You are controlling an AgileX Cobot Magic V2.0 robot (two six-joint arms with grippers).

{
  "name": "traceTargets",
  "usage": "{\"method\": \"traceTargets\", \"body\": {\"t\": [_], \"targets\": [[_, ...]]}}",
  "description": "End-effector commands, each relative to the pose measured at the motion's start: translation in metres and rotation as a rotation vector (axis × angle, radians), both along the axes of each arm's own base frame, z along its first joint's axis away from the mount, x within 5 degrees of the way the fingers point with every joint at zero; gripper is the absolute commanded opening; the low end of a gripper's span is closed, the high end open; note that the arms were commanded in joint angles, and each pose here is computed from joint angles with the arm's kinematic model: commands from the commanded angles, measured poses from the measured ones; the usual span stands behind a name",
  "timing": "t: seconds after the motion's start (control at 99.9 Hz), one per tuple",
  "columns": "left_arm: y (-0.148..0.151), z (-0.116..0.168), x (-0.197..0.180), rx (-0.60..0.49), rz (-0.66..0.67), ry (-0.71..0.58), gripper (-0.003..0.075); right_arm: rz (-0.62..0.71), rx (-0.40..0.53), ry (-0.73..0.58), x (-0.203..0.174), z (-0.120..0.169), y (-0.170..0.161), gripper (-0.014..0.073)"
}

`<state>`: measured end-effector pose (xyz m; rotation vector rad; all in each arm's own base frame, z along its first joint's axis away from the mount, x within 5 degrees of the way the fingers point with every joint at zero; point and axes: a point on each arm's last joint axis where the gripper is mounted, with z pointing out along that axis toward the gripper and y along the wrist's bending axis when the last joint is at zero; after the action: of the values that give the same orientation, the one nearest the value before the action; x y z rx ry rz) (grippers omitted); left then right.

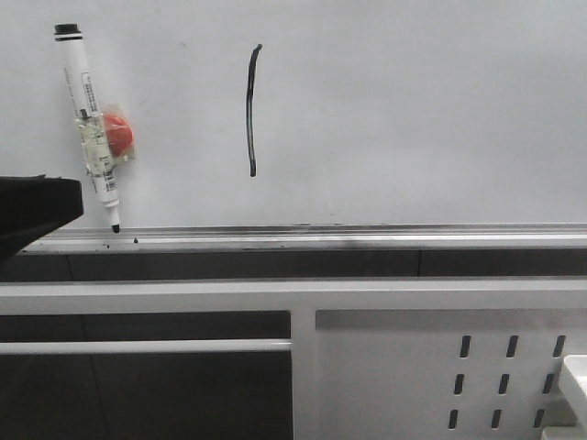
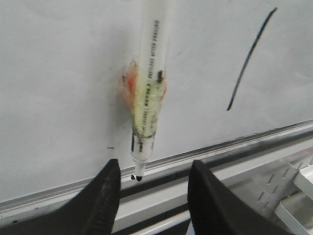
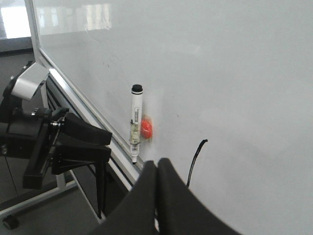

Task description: Write number 1 on whiteboard

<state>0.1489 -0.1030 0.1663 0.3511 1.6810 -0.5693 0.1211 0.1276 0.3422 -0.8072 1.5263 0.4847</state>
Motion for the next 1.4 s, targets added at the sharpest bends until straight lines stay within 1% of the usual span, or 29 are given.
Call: {"method": "traceTargets", "body": {"t": [0.0, 0.02, 0.03, 0.04, 0.06, 0.08, 0.09, 0.1, 0.11, 0.12, 0.14, 0.18, 0.25, 0.36, 0.441, 0.541, 0.691, 0.781, 0.861, 0.921, 0.941, 1.051, 1.141, 1.211, 1.282, 1.342, 1.392], "targets": [[0.003, 0.027, -0.010, -0.144, -0.038, -0.219, 0.0269, -0.010, 0.095, -0.136, -0.008, 0.016, -0.011, -0.0069], [0.004, 0.027, -0.013, -0.144, -0.049, -0.222, 0.0245, -0.009, 0.098, -0.149, -0.011, 0.014, -0.014, -0.0069], [0.005, 0.027, -0.015, -0.146, -0.054, -0.227, 0.0245, -0.009, 0.105, -0.163, -0.013, 0.015, -0.016, -0.0069], [0.005, 0.027, -0.017, -0.143, -0.062, -0.227, 0.0211, -0.009, 0.105, -0.162, -0.014, 0.013, -0.017, -0.0069], [0.006, 0.027, -0.020, -0.142, -0.075, -0.231, 0.0185, -0.009, 0.115, -0.172, -0.017, 0.011, -0.020, -0.0069], [0.007, 0.028, -0.024, -0.145, -0.088, -0.241, 0.0121, -0.009, 0.129, -0.186, -0.020, 0.010, -0.024, -0.0069], [0.007, 0.027, -0.025, -0.142, -0.093, -0.239, 0.0104, -0.009, 0.128, -0.185, -0.020, 0.008, -0.024, -0.0069], [0.008, 0.028, -0.026, -0.145, -0.097, -0.245, 0.0104, -0.010, 0.136, -0.193, -0.022, 0.008, -0.026, -0.0069], [0.009, 0.028, -0.029, -0.144, -0.104, -0.246, 0.0048, -0.010, 0.139, -0.195, -0.023, 0.006, -0.027, -0.0069], [0.009, 0.028, -0.030, -0.144, -0.110, -0.248, 0.0011, -0.010, 0.147, -0.203, -0.025, 0.006, -0.029, -0.0069], [0.010, 0.028, -0.033, -0.145, -0.121, -0.255, -0.0025, -0.010, 0.152, -0.208, -0.027, 0.003, -0.031, -0.0069], [0.011, 0.030, -0.036, -0.149, -0.128, -0.267, -0.0020, -0.011, 0.175, -0.230, -0.035, -0.002, -0.038, -0.0069], [0.010, 0.033, -0.040, -0.144, -0.166, -0.285, -0.0020, -0.013, 0.191, -0.232, -0.044, -0.015, -0.048, -0.0069], [0.009, 0.035, -0.043, -0.140, -0.192, -0.298, -0.0020, -0.012, 0.174, -0.216, -0.055, -0.039, -0.060, -0.0069], [0.008, 0.031, -0.042, -0.113, -0.197, -0.268, -0.0020, -0.012, 0.180, -0.215, -0.063, -0.055, -0.068, -0.0069], [0.006, 0.027, -0.042, -0.069, -0.218, -0.228, -0.0020, -0.013, 0.194, -0.222, -0.069, -0.067, -0.074, -0.0069], [-0.001, 0.032, -0.035, -0.046, -0.235, -0.229, -0.0020, -0.013, 0.211, -0.239, -0.074, -0.073, -0.079, -0.0069], [-0.012, 0.038, -0.022, 0.029, -0.251, -0.191, -0.0020, -0.013, 0.204, -0.232, -0.073, -0.075, -0.079, -0.0069], [-0.022, 0.050, -0.012, 0.102, -0.293, -0.185, -0.0020, -0.013, 0.201, -0.229, -0.073, -0.076, -0.079, -0.0069], [-0.026, 0.063, -0.011, 0.107, -0.324, -0.178, -0.0020, -0.013, 0.201, -0.229, -0.073, -0.076, -0.079, -0.0069], [-0.027, 0.066, -0.010, 0.108, -0.328, -0.159, -0.0020, -0.013, 0.201, -0.229, -0.073, -0.076, -0.079, -0.0069], [-0.019, 0.086, -0.014, 0.129, -0.284, -0.083, -0.0020, -0.013, 0.200, -0.228, -0.073, -0.076, -0.078, -0.0069], [-0.003, 0.098, -0.025, 0.156, -0.211, -0.090, -0.0020, -0.013, 0.200, -0.228, -0.073, -0.076, -0.078, -0.0069], [0.010, 0.109, -0.037, 0.123, -0.160, -0.113, -0.0020, -0.013, 0.200, -0.228, -0.073, -0.076, -0.078, -0.0069], [0.024, 0.120, -0.049, 0.037, -0.115, -0.128, -0.0020, -0.013, 0.198, -0.226, -0.073, -0.076, -0.078, -0.0069], [0.035, 0.130, -0.061, -0.075, -0.085, -0.131, -0.0020, -0.013, 0.198, -0.226, -0.073, -0.076, -0.078, -0.0069], [0.041, 0.135, -0.070, -0.090, -0.081, -0.186, -0.0020, -0.013, 0.198, -0.226, -0.073, -0.076, -0.078, -0.0069]]}}
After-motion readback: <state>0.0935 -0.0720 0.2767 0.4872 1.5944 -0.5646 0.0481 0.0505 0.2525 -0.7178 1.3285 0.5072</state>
